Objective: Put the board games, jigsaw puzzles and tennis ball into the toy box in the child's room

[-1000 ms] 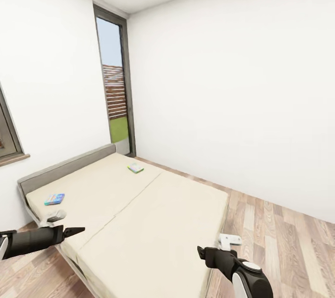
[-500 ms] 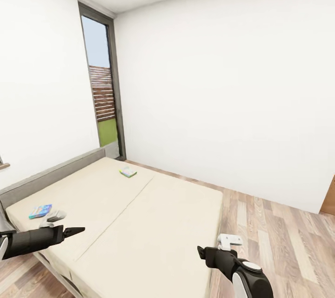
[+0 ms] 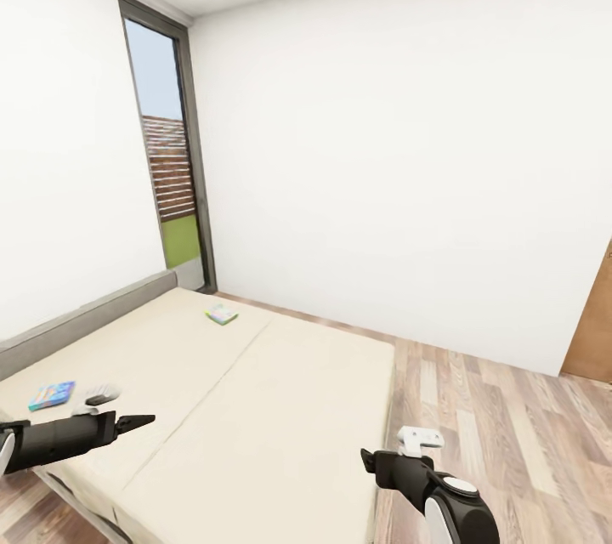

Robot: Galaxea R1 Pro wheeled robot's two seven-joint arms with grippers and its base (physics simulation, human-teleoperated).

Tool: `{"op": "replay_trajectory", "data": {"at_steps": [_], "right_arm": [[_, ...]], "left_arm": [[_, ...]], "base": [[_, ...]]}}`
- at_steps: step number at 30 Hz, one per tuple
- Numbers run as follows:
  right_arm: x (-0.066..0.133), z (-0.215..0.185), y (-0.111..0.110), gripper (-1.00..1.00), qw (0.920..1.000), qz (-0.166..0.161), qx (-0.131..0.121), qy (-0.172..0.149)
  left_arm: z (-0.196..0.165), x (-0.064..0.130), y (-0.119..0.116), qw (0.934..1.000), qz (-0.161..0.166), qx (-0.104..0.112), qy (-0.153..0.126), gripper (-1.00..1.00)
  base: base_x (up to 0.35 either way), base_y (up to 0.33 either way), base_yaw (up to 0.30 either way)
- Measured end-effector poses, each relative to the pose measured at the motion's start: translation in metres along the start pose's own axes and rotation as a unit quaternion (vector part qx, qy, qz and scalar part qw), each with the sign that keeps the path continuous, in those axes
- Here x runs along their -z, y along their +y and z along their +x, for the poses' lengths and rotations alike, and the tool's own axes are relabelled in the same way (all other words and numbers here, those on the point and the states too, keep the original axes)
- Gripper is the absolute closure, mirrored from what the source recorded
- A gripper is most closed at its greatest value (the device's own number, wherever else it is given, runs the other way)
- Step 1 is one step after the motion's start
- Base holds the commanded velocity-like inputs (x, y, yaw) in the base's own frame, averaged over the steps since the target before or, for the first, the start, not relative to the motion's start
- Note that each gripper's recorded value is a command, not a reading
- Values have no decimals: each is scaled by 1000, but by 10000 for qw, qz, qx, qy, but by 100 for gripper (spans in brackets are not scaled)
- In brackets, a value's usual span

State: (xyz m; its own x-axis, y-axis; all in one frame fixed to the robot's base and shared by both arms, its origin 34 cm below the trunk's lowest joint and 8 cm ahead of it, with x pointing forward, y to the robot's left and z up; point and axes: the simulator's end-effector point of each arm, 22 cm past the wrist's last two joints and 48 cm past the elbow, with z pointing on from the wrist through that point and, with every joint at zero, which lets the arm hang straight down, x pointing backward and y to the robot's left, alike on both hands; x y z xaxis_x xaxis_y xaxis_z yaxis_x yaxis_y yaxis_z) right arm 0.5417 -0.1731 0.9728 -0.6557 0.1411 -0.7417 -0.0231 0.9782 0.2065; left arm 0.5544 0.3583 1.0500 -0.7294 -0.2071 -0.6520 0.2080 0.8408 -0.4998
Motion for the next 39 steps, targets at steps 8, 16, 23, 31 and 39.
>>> {"op": "replay_trajectory", "data": {"at_steps": [8,16,23,31,39], "right_arm": [[-2,3,-1,-100,10000,8,-6,47],[-5,7,-2,-100,10000,14,-15,94],[-7,10,-2,-100,9999,20,-21,136],[-9,13,-3,-100,9998,26,-26,176],[-9,13,-3,-100,9998,27,-28,188]], "left_arm": [[2,-2,2,10000,-8,26,36,-100],[5,-5,4,10000,-20,49,76,-100],[7,-8,6,9999,-29,69,112,-100],[9,-10,8,9998,-35,90,147,-100],[10,-10,9,9998,-40,97,156,-100]], "base": [[1,110,-185],[19,217,-198],[16,66,-208],[23,79,-169],[88,157,-39]]}}
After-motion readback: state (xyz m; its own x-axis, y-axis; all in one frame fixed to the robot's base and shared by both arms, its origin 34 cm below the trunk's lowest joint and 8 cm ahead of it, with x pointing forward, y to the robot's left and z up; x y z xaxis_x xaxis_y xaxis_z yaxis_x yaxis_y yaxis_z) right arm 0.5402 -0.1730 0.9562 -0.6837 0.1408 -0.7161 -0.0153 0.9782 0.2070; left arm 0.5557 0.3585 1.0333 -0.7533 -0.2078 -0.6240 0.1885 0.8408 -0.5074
